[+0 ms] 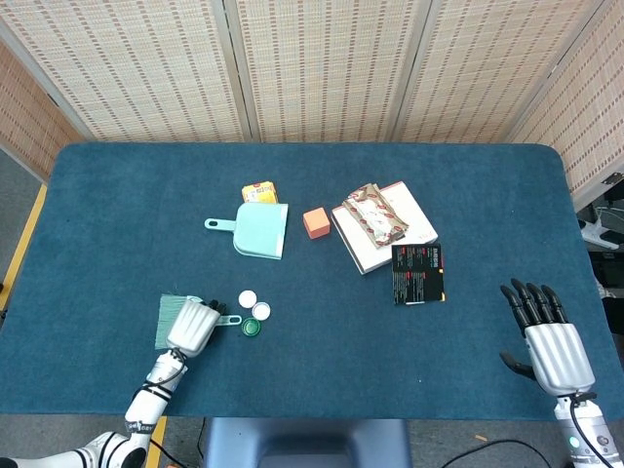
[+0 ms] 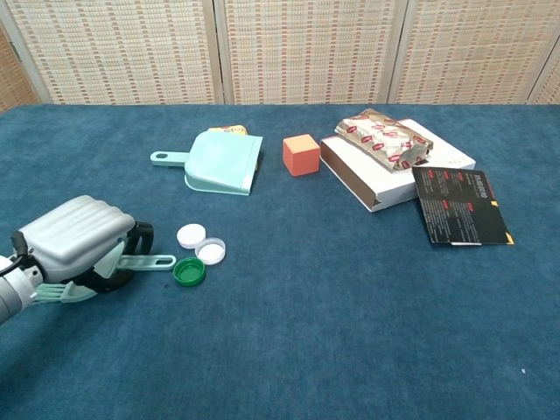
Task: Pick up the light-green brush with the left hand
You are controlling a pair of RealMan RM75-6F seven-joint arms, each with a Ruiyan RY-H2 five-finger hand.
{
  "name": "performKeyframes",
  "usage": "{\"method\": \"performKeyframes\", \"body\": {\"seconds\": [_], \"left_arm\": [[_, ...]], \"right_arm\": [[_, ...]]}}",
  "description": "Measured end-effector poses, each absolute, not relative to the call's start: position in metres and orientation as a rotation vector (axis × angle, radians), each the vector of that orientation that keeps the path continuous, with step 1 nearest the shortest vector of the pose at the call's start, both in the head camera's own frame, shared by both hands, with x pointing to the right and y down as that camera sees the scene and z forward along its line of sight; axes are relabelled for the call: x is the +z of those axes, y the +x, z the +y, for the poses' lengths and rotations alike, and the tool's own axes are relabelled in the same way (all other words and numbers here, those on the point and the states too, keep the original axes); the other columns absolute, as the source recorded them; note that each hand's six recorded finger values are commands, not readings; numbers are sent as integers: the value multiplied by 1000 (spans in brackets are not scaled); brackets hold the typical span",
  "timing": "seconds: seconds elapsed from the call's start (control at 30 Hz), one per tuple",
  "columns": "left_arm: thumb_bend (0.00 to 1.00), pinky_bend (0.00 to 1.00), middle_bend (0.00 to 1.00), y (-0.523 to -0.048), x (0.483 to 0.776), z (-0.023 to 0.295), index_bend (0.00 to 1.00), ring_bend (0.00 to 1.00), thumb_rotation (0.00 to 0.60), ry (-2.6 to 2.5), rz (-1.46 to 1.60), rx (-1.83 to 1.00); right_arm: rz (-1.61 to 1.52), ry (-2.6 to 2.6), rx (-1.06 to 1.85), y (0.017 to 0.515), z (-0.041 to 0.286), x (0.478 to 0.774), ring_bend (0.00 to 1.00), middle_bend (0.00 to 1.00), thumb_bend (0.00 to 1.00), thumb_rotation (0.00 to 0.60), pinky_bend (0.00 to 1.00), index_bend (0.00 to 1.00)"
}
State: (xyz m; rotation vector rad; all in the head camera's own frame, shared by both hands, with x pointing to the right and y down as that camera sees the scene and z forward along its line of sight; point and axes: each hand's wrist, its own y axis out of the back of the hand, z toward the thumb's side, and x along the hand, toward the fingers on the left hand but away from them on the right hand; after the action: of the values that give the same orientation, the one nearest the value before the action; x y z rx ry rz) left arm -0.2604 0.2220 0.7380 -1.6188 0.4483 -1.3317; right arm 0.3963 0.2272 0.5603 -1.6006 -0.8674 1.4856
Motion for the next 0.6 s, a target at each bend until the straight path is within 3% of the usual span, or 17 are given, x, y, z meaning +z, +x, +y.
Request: {"method": "performKeyframes", "body": {"seconds": [0.17, 0.6], "left_arm": [[739, 863, 835, -259, 728, 216, 714, 738, 600, -1609, 543, -1290], [803, 876, 876, -259, 696, 191, 723, 735, 600, -1988, 1167, -904]], "right_arm": [[-865, -1601, 1489, 396, 227, 561, 0, 0, 98, 600, 0, 0], [-864, -1596, 1498, 396, 228, 562, 0, 0, 98, 600, 0, 0]]}}
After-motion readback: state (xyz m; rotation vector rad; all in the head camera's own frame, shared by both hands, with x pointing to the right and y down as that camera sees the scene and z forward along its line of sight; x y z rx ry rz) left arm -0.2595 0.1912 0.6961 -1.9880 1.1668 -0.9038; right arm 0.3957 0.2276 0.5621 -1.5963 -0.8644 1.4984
